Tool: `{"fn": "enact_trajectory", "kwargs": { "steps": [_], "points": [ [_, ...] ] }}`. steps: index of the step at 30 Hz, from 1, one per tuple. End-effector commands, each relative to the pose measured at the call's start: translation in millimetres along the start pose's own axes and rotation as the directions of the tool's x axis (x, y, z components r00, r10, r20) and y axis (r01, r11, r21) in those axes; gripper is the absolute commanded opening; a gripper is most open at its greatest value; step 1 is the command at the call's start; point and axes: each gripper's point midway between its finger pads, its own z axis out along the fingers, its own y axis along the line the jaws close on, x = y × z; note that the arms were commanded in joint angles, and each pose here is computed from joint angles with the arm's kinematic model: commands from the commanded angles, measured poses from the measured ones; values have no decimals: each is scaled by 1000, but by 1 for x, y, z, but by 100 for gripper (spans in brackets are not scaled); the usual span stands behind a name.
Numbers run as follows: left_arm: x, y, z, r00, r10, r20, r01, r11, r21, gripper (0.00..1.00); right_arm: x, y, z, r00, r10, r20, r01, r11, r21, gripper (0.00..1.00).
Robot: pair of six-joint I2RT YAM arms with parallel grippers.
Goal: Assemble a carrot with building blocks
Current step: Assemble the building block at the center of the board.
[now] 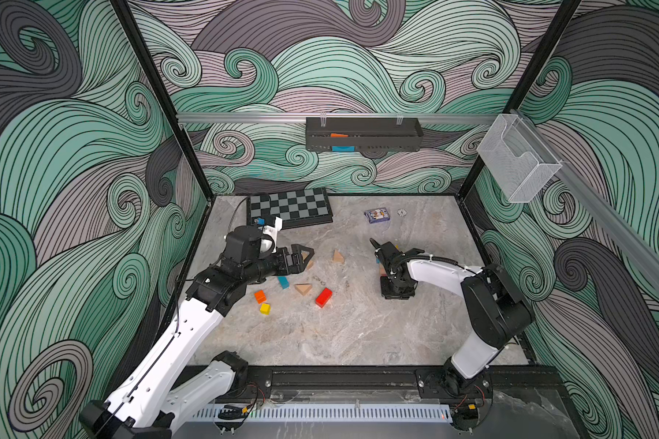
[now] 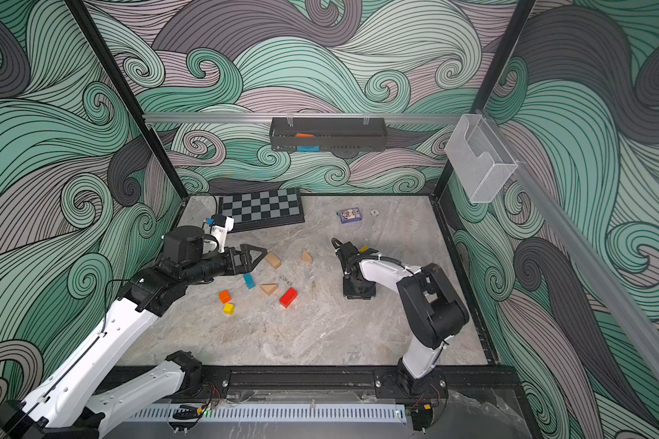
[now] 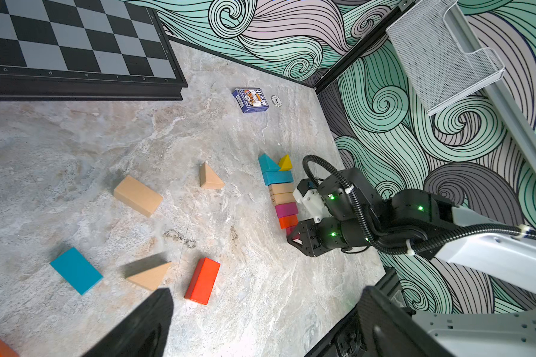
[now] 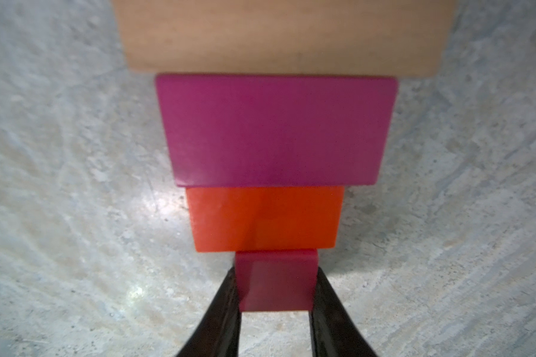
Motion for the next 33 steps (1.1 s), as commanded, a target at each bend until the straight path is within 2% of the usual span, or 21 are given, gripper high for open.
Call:
{"fn": "enact_trajectory", "kwargs": {
  "steps": [1, 7, 16, 24, 26, 27, 28, 33],
  "points": [
    [-14, -9, -5, 999, 27, 38, -28, 999, 26, 95, 6, -5, 14, 999, 7, -39, -6, 1000, 27, 39],
    [-15, -9, -4, 999, 26, 39, -27, 999, 27, 95, 6, -5, 14, 999, 7, -41, -6, 1000, 23, 53],
    [-14, -8, -1, 999, 27, 30, -28, 999, 22, 95, 5, -1, 7, 999, 3, -35, -3, 1000, -4, 62],
    [-25, -8, 1, 997, 54, 49, -55, 998, 4, 99, -11, 2, -33, 998, -34, 53, 36, 998, -43, 75],
    [-27, -8, 1, 997, 57, 55, -57, 998, 0, 99, -15, 4, -45, 996, -48, 74, 53, 997, -60, 84],
    [-28, -7, 1, 997, 57, 56, -57, 998, -4, 99, -17, 4, -52, 995, -54, 86, 59, 996, -63, 94],
    [-28, -7, 2, 997, 55, 56, -55, 998, -5, 99, -18, 5, -57, 994, -60, 97, 67, 995, -69, 98],
    [-29, -3, 4, 997, 43, 57, -42, 999, -17, 99, -27, 6, -84, 984, -79, 160, 95, 991, -93, 99]
  ]
}}
